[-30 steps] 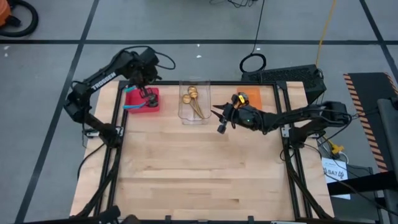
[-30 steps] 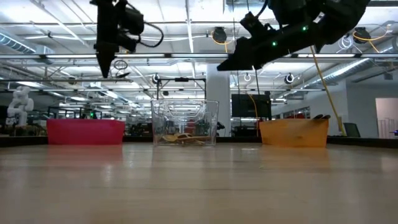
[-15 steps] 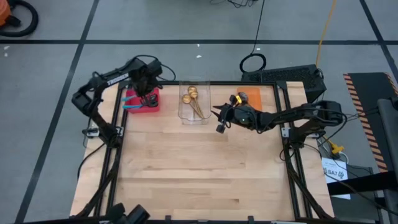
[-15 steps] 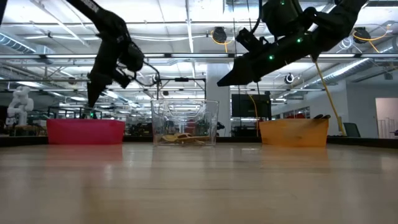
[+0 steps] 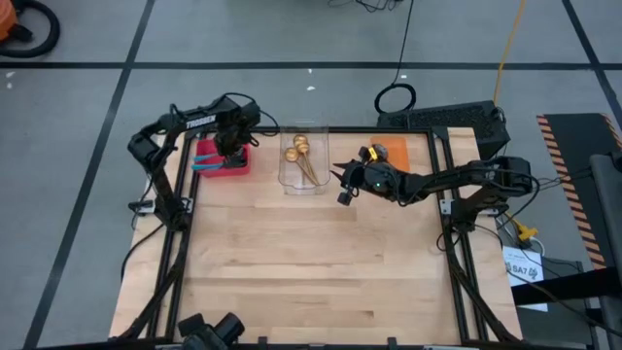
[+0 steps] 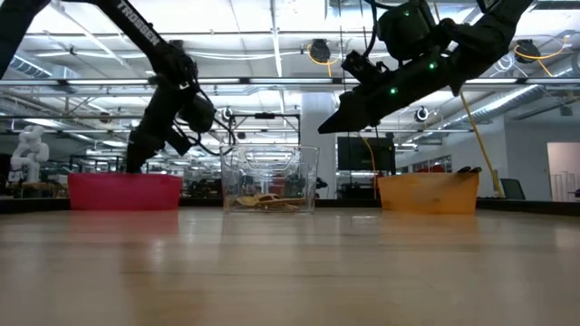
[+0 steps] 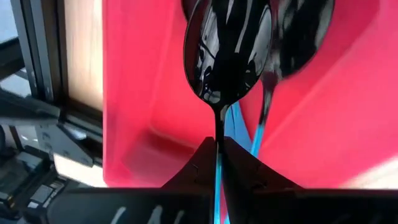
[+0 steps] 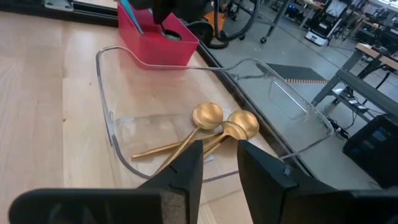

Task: Sort silverware by color (type)
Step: Put the blue spoon into the red bin, then return to Home Position

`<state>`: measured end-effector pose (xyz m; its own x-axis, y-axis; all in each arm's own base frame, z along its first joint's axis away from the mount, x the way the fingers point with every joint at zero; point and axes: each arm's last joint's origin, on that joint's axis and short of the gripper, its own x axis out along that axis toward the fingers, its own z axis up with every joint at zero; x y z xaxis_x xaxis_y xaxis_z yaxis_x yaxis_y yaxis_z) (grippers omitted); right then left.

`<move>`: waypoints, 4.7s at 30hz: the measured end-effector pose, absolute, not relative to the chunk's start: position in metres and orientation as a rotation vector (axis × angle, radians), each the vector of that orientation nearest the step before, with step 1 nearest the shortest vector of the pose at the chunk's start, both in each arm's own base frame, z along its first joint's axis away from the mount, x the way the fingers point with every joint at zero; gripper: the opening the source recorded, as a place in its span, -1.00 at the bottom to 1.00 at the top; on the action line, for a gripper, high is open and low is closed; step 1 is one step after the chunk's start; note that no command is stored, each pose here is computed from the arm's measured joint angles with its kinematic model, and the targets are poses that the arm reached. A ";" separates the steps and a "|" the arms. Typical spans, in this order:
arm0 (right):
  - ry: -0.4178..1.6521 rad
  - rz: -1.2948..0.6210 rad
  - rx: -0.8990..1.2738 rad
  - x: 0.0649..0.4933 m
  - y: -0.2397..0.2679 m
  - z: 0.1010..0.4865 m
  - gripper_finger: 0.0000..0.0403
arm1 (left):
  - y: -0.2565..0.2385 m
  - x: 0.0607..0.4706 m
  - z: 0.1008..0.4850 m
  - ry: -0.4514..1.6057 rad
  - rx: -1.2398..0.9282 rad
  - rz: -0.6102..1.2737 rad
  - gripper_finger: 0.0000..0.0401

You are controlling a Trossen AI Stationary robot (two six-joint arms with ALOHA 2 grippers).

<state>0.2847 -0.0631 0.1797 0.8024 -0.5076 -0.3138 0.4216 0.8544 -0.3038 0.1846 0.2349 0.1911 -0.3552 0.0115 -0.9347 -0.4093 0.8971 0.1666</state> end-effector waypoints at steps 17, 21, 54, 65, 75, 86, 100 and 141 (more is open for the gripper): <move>0.412 -0.501 -0.224 0.284 -0.063 0.178 -0.54 | 0.241 0.190 0.184 1.840 -0.312 0.517 -0.95; 0.425 -0.499 -0.225 0.284 -0.063 0.177 -0.54 | 0.242 0.191 0.184 1.821 -0.331 0.558 -0.95; 0.458 -0.495 -0.224 0.283 -0.063 0.174 -0.54 | 0.245 0.178 0.174 1.813 -0.412 0.550 -0.77; 0.402 -0.482 -0.240 0.286 -0.058 0.179 -0.54 | 0.224 0.194 0.196 1.716 -0.394 0.649 -0.76; 0.321 -0.463 -0.189 0.289 -0.048 0.185 -0.54 | 0.147 0.232 0.268 1.316 -0.170 0.639 -0.76; 0.297 -0.097 0.015 0.293 -0.033 0.183 -0.54 | 0.028 0.263 0.318 0.890 0.030 0.337 -0.76; 0.160 0.144 -0.103 0.294 0.012 0.201 -0.54 | -0.066 0.271 0.333 0.654 0.287 0.019 -0.76; -0.051 0.248 -0.130 0.150 -0.020 0.198 -0.54 | -0.018 0.179 0.301 0.285 0.220 0.072 -0.76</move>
<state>0.1503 -0.0204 0.1976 0.9681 0.2483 0.0346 -0.2416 0.9610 -0.1348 0.1787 -0.0184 0.3013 0.9574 0.1012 -0.2704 -0.0394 0.9736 0.2247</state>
